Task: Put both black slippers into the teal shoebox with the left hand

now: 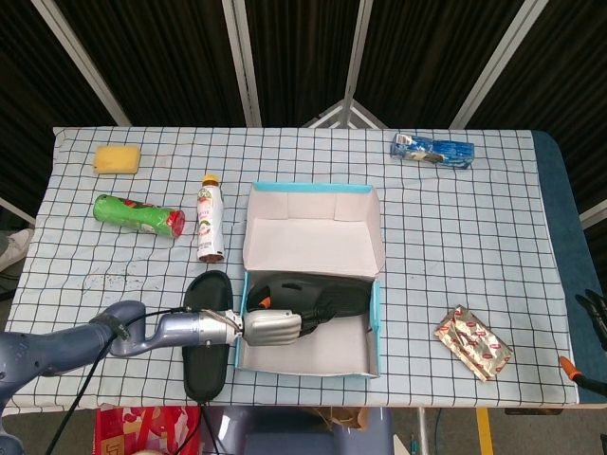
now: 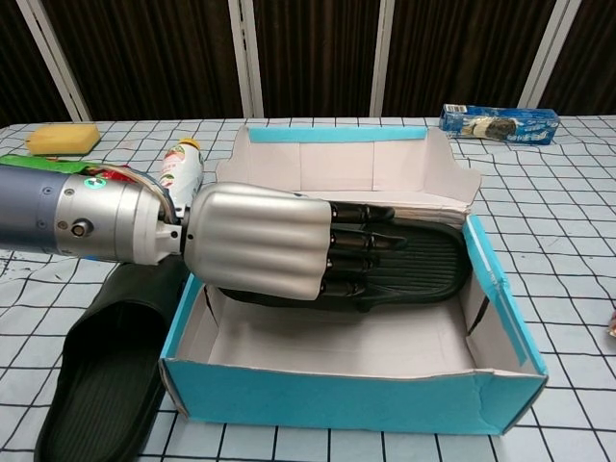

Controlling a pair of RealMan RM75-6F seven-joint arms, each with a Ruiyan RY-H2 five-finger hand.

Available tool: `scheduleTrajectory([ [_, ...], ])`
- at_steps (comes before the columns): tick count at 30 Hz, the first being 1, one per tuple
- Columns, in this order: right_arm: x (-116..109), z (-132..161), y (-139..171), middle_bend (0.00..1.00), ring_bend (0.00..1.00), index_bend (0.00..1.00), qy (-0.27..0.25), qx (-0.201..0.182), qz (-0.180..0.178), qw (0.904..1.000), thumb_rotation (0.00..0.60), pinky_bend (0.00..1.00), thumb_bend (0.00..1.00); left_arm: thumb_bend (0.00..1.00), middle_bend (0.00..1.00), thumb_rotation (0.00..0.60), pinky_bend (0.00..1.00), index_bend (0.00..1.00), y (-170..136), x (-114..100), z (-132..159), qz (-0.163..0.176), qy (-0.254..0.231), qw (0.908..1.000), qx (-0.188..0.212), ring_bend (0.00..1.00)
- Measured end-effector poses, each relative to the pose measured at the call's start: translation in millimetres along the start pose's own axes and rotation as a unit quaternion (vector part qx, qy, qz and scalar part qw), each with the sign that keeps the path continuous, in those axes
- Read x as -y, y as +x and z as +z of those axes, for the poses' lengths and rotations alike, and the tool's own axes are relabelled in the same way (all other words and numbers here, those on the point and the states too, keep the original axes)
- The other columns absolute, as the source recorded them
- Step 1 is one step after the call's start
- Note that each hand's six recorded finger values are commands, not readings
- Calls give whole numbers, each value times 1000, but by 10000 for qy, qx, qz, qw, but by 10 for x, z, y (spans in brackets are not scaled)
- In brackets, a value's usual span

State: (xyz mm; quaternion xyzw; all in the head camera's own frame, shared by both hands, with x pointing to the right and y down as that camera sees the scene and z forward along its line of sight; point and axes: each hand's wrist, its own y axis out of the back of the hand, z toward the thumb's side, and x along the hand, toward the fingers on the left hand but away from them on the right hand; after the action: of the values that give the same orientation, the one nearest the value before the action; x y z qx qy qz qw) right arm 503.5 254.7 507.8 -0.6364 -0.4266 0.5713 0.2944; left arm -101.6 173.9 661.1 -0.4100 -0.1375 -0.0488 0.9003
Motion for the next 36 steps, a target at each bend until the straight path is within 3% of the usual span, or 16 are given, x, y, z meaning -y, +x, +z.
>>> scheduleTrajectory([
  [5, -2, -6, 0, 20, 0, 62, -9, 13, 5, 10000, 600, 11, 311, 311, 0, 600, 37, 15, -14, -14, -24, -62, -54, 9999, -79, 0],
  [10, 2, -6, -2, 19, 0, 62, -9, 16, 21, 10000, 600, 10, 311, 311, 0, 600, 19, 0, -64, -51, -65, -140, -78, 9998, -145, 0],
  [20, 0, -1, 1, 20, 0, 62, -11, 18, 32, 10000, 600, 11, 311, 311, 0, 600, 27, 1, -466, -487, -235, -144, -130, 9991, -372, 0],
  [24, -9, 12, 19, 20, 0, 62, -23, 8, 13, 10000, 600, 10, 311, 311, 37, 600, 39, 27, -740, -694, -394, -212, -369, 9957, -828, 0],
  [27, -19, 19, 31, 20, 0, 62, -27, -1, -7, 10000, 600, 10, 311, 311, 141, 600, 82, 70, -967, -725, -543, -450, -624, 9864, -1450, 0],
  [28, -24, 21, 35, 20, 0, 62, -31, -5, -16, 10000, 600, 10, 311, 311, 162, 600, 84, 75, -1029, -729, -581, -527, -755, 9816, -1674, 0],
  [31, -33, 7, 39, 20, 0, 62, -51, 13, -20, 10000, 600, 11, 310, 296, 161, 600, 84, 76, -1194, -736, -630, -735, -1603, 9534, -2446, 0],
  [32, -34, 4, 40, 20, 0, 62, -54, 14, -19, 10000, 600, 11, 310, 285, 148, 600, 82, 75, -1268, -722, -622, -825, -2115, 9334, -2779, 0],
  [33, -35, 3, 41, 20, 0, 62, -57, 11, -18, 10000, 600, 11, 310, 277, 139, 600, 81, 73, -1350, -696, -605, -919, -2669, 9072, -3119, 0],
  [34, -36, 4, 41, 20, 0, 62, -60, 7, -20, 10000, 600, 11, 310, 267, 122, 600, 79, 70, -1394, -677, -593, -969, -2954, 8918, -3286, 0],
  [35, -36, 5, 42, 20, 0, 62, -60, 3, -20, 10000, 600, 10, 311, 261, 111, 600, 78, 65, -1483, -631, -560, -1074, -3521, 8568, -3610, 0],
  [36, -35, 5, 43, 20, 0, 62, -57, -1, -18, 10000, 600, 10, 311, 258, 106, 600, 78, 62, -1549, -590, -531, -1155, -3927, 8279, -3834, 0],
])
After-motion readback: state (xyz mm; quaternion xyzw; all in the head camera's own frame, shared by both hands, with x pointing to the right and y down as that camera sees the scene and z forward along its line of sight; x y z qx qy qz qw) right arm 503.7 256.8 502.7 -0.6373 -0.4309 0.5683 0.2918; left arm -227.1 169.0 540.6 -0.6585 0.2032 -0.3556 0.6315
